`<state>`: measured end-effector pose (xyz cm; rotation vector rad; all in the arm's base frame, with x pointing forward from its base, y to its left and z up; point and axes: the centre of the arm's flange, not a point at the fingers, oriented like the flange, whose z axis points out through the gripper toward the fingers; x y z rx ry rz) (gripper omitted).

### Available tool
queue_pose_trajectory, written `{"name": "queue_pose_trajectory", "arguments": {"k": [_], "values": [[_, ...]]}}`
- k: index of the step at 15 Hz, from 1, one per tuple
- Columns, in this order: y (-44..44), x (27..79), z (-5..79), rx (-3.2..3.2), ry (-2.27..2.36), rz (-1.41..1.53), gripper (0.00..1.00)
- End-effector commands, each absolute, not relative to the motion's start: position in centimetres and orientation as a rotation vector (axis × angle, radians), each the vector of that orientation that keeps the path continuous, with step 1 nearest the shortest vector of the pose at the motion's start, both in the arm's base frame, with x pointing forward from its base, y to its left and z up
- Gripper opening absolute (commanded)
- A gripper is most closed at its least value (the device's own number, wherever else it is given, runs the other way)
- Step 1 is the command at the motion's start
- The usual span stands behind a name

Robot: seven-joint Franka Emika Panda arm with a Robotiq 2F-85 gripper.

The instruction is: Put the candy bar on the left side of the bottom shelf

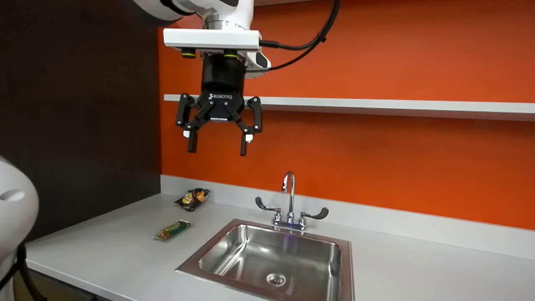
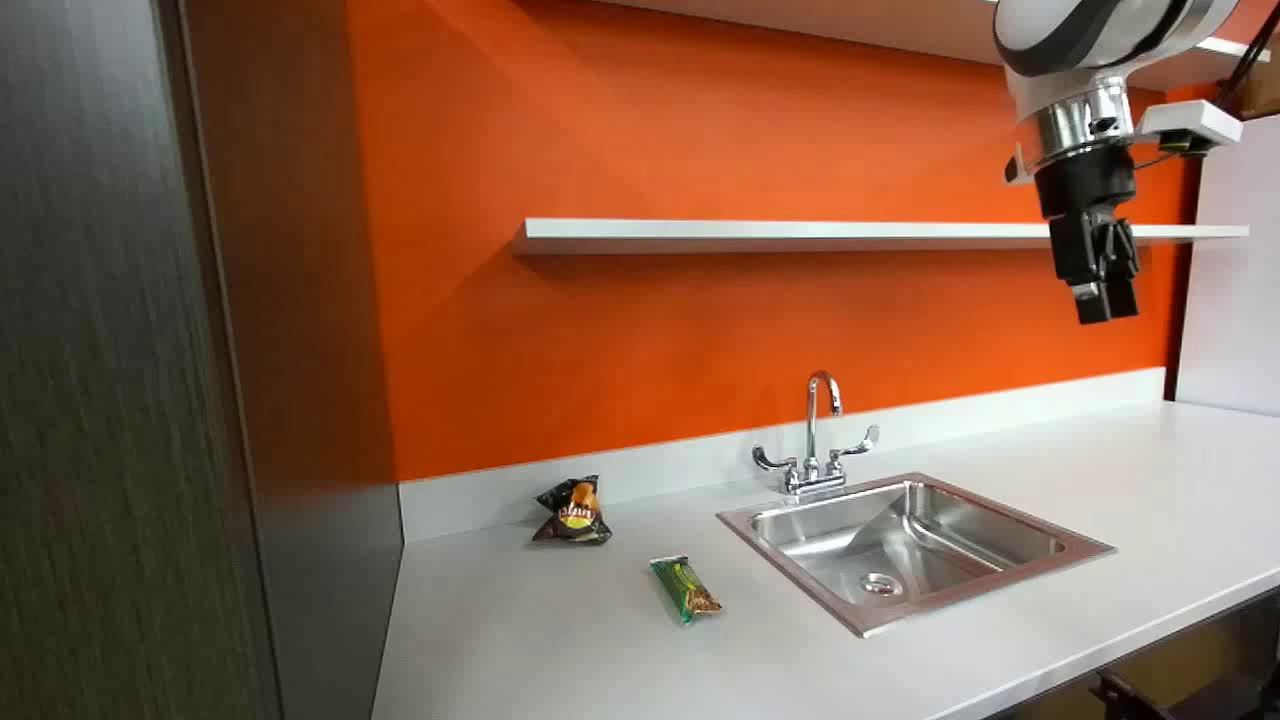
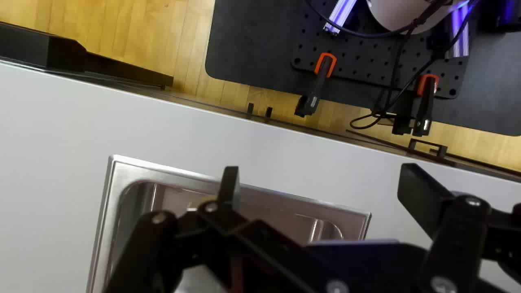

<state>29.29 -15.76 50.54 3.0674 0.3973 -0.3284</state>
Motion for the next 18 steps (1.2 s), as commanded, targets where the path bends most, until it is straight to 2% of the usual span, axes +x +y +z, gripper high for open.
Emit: {"name": "queue_pose_trajectory", "arguments": {"k": [1,7,11,18], "values": [[-15.8,29.3,50.5,3.067,0.397,-0.329,1.0],[-14.0,31.2,50.2,3.103,0.255,-0.263,1.0],[-10.4,33.4,49.6,3.114,0.089,-0.202,1.0],[-2.4,38.3,46.5,3.071,0.078,-0.198,1.0]]}}
